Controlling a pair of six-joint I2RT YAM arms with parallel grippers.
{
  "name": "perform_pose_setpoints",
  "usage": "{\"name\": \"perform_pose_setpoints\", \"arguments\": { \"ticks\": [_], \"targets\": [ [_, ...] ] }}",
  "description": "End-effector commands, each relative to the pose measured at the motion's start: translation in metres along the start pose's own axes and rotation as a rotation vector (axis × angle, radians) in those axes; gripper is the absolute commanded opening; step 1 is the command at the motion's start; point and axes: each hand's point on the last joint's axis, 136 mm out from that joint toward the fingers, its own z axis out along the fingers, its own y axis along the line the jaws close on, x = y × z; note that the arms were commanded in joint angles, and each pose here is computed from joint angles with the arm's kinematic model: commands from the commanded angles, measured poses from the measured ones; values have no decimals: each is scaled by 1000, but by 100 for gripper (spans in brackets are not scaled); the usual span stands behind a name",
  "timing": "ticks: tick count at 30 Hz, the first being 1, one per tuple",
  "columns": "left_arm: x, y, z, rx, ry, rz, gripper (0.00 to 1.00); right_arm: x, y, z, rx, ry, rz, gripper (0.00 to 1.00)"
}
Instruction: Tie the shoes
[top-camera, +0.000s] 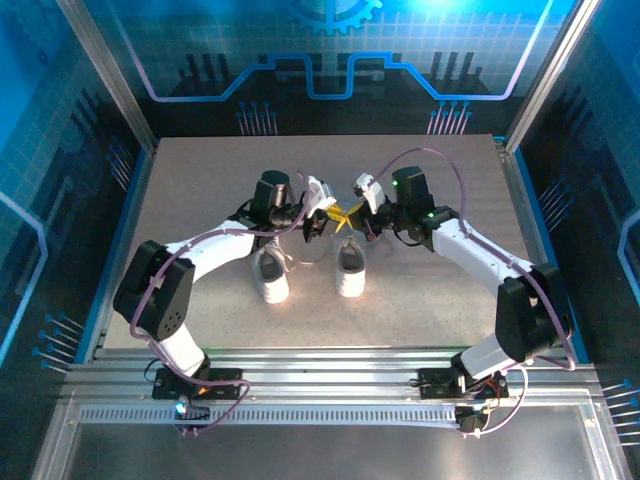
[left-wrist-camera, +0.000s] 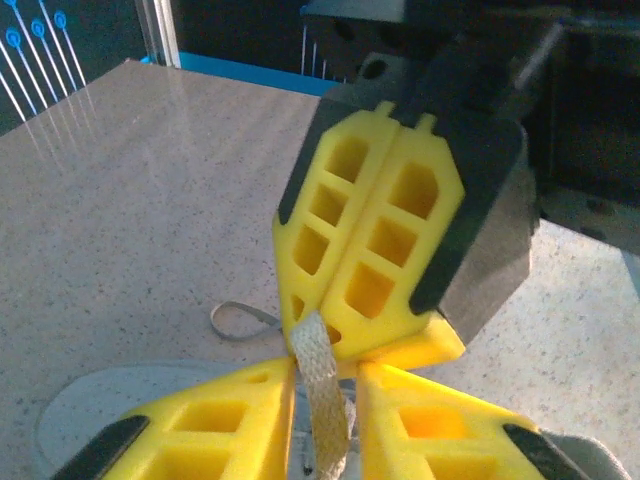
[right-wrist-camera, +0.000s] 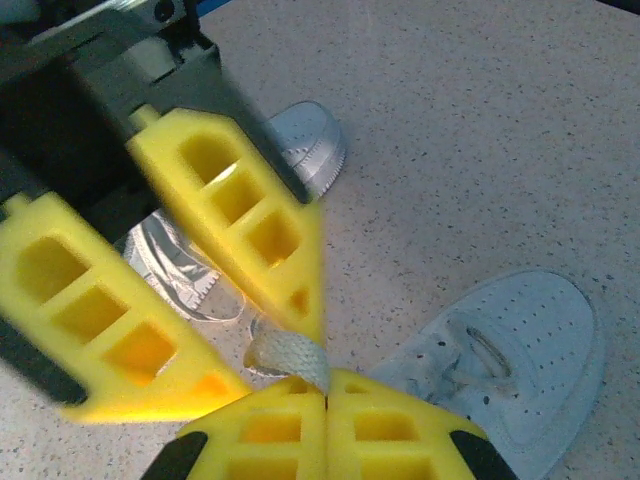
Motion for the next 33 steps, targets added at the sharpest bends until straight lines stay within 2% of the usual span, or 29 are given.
{"name": "perform_pose_setpoints", "arguments": {
  "ticks": [1, 6, 8, 10, 13, 14, 18, 26, 29, 33],
  "targets": [
    [-12, -7, 4, 46, -16, 43, 2, -11, -2, -5, -9, -13, -13, 1],
    [-24, -7, -1, 26, -32, 11, 0, -7, -24, -20, 96, 23, 61, 42],
    [-29, -6, -3, 19, -43, -16, 0, 2, -40, -27, 126, 31, 133, 51],
    [-32, -7, -3, 24, -58, -37, 0, 21, -64, -32, 166, 68, 248, 53],
    [-36, -7, -3, 25, -71, -70, 0, 58, -95, -30, 250, 211, 409, 53],
    [-36, -6, -4, 22, -72, -77, 0, 77, -105, -28, 290, 296, 457, 53],
    [-36, -7, -5, 19, -71, -91, 0, 127, -123, -15, 388, 547, 501, 49],
    [-40, -8, -7, 19, -64, -92, 0, 170, -116, 7, 420, 765, 466, 46],
    [-41, -9, -8, 21, -64, -92, 0, 185, -114, 7, 422, 813, 490, 39],
    [-39, -10, -8, 24, -55, -92, 0, 191, -112, -2, 443, 832, 490, 16]
  ]
}}
